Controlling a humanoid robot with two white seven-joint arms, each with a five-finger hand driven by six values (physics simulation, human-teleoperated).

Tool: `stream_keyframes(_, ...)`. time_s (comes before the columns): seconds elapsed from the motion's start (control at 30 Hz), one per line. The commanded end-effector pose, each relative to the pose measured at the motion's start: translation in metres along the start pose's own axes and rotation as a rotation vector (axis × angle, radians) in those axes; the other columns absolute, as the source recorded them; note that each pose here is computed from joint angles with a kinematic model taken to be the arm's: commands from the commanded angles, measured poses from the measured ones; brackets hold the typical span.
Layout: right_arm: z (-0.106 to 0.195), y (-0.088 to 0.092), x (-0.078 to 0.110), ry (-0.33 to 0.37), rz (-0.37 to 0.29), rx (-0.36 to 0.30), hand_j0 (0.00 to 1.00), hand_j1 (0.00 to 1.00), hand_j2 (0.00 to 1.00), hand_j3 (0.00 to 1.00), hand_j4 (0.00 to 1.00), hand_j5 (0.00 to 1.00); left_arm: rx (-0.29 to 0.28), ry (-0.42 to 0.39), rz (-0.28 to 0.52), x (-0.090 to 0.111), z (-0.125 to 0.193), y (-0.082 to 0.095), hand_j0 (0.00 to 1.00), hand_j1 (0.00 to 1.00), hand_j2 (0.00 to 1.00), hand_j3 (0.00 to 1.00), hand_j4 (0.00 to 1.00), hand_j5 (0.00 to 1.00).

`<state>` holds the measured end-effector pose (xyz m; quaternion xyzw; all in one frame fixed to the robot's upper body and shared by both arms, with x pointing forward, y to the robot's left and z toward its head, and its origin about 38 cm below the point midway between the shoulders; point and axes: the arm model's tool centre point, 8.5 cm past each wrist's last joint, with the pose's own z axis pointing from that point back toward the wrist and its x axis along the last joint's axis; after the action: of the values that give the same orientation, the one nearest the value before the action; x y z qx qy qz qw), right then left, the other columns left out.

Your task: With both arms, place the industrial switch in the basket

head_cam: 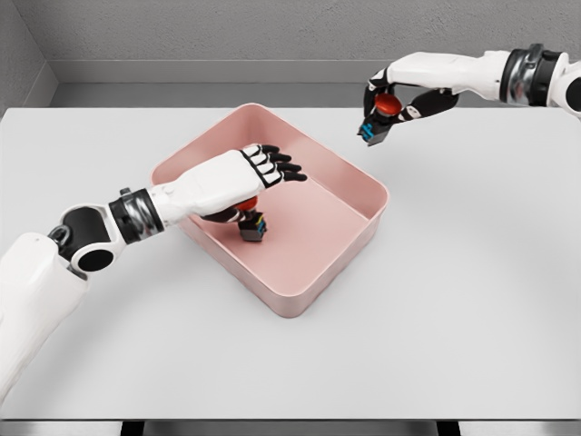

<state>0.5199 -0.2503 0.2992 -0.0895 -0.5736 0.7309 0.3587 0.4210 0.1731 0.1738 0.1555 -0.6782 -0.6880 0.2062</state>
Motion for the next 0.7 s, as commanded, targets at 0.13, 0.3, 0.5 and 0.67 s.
stream_keyframes(0.13, -0.003, -0.004, 0.012, -0.041, -0.008, -0.015, 0.48, 0.48, 0.48, 0.48, 0.48, 0.48, 0.004, 0.002, 0.005, -0.001, 0.001, 0.001, 1.0, 1.0, 1.0, 1.0, 1.0, 1.0)
stream_keyframes(0.3, -0.004, -0.005, 0.019, -0.064, 0.003, -0.015, 0.48, 0.48, 0.48, 0.48, 0.48, 0.48, 0.008, 0.004, 0.003, -0.002, 0.002, 0.002, 1.0, 1.0, 1.0, 1.0, 1.0, 1.0)
stream_keyframes(0.5, -0.005, -0.006, 0.027, -0.092, 0.004, -0.017, 0.48, 0.48, 0.48, 0.48, 0.48, 0.48, 0.004, 0.005, 0.005, -0.001, 0.003, 0.0, 1.0, 1.0, 1.0, 1.0, 1.0, 1.0)
stream_keyframes(0.67, -0.005, -0.008, 0.033, -0.113, 0.004, -0.022, 0.48, 0.48, 0.48, 0.48, 0.48, 0.48, 0.004, 0.002, 0.008, -0.001, 0.002, 0.0, 1.0, 1.0, 1.0, 1.0, 1.0, 1.0)
